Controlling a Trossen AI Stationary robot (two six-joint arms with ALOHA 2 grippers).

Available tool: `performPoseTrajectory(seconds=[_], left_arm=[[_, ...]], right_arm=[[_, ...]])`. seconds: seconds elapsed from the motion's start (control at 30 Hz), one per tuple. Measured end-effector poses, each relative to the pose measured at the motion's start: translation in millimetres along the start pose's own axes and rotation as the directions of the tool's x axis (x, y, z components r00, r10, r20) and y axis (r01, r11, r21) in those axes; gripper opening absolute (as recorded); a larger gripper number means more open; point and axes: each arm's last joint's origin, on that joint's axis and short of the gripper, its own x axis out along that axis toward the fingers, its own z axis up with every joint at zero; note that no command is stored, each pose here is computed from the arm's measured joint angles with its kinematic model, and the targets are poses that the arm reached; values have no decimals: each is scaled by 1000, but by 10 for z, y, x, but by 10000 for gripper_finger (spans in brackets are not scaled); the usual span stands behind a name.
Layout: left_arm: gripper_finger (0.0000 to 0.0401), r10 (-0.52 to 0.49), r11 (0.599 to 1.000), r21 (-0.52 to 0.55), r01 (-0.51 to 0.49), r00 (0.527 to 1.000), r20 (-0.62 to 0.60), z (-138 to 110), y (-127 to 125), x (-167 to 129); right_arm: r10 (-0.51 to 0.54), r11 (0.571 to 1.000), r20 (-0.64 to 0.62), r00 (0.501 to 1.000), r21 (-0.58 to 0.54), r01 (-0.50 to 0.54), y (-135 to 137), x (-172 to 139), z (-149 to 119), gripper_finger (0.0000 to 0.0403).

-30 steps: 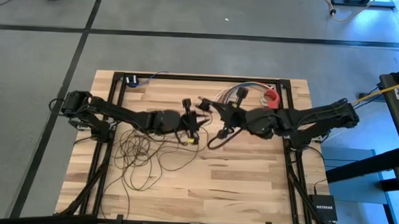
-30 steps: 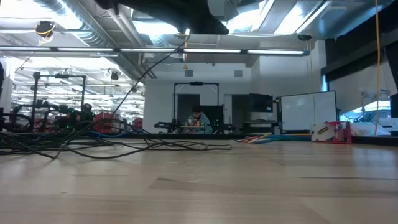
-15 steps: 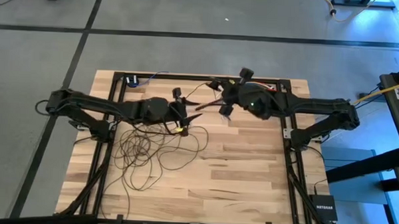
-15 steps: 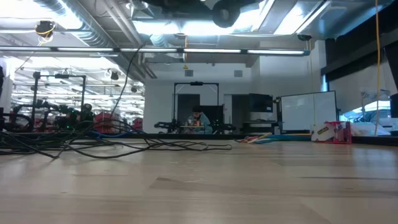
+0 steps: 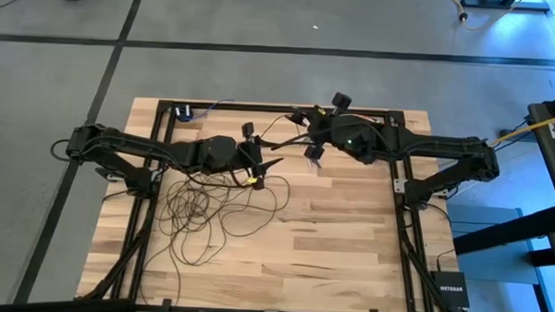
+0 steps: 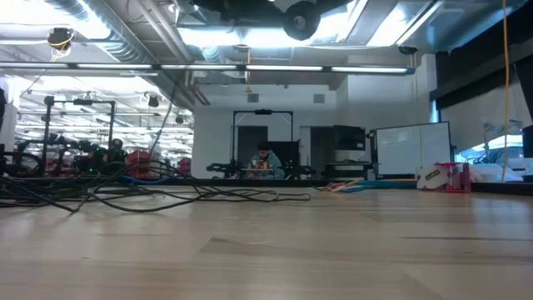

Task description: Coiling cords

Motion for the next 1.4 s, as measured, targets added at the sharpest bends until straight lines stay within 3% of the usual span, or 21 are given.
performPoseTrajectory(seconds=[0.2,0.37,0.7,0.8,0.9,1.03,1.4], left_arm=[[171,57,996,-51,-75,956,-288,-276,214,208],[171,253,965,41,-259,877,-408,-271,316,194],[171,195,980,94,-174,931,-309,-44,73,110],[171,35,999,31,-27,957,-288,-64,95,154],[171,-131,991,-27,128,973,-190,-122,136,237],[171,-97,992,-90,90,992,-81,-193,257,335],[171,-106,990,-101,98,991,-77,-515,234,824]], right_arm=[[15,1000,-9,1000,-11,-15,11,-1,-14,3],[30,999,-24,999,-30,-30,35,-14,-29,3],[29,999,-30,999,-34,-30,36,-13,-36,3],[42,999,-24,999,-33,-43,40,-13,-33,3],[45,998,-22,999,-32,-45,41,-13,-32,3],[45,998,-22,999,-32,-45,40,-13,-32,3],[44,999,-21,999,-30,-45,38,-11,-31,3]])
